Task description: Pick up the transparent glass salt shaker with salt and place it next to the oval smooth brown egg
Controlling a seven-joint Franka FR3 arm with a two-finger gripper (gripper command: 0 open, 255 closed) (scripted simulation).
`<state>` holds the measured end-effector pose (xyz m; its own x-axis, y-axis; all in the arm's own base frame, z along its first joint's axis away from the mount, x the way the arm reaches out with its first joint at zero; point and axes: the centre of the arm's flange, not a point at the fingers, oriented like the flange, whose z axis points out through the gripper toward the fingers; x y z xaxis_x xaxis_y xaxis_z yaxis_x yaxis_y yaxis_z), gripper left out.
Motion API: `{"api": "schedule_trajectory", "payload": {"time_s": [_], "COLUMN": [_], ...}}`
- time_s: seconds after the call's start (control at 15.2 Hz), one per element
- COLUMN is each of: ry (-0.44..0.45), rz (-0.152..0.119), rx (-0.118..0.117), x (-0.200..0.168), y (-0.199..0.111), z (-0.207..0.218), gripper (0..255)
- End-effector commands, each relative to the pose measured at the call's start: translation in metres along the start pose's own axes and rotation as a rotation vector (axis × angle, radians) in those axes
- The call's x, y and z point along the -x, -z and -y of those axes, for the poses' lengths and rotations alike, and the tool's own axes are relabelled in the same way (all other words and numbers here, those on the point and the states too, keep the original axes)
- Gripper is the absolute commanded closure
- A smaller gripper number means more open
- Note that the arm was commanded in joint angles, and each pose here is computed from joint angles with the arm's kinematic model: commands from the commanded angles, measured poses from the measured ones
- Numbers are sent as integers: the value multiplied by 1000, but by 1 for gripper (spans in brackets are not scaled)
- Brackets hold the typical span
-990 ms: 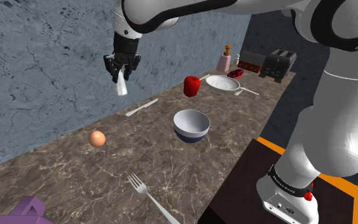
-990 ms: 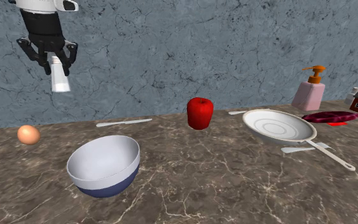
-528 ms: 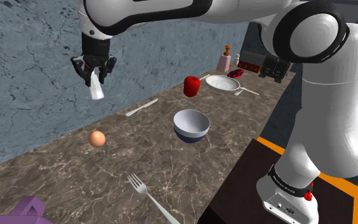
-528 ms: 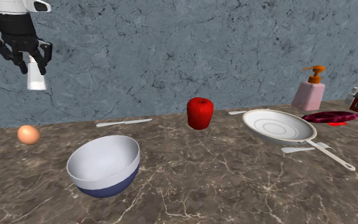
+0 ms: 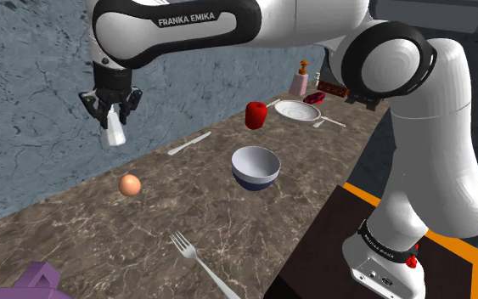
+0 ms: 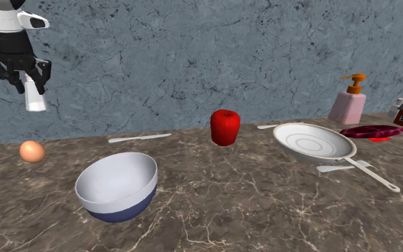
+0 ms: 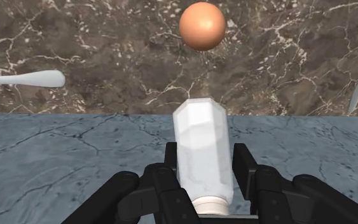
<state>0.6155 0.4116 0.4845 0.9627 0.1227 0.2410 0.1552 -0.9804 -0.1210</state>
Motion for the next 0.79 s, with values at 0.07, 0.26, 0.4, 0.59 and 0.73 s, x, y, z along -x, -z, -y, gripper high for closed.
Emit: {"api": "schedule_trajectory", "payload": {"time_s": [0.07,0.26,0.4,0.59,0.73], "ry": [0,0,0,0,0], "rz": [-1,-1,-1,-1,-1], "rx": [0,0,0,0,0], "x": [4,7,10,14,16], "y": [-15,-30,-41,-56,-66], "z": [-1,-3,-4,-6,-8], "gripper": [255,255,255,255,255]}}
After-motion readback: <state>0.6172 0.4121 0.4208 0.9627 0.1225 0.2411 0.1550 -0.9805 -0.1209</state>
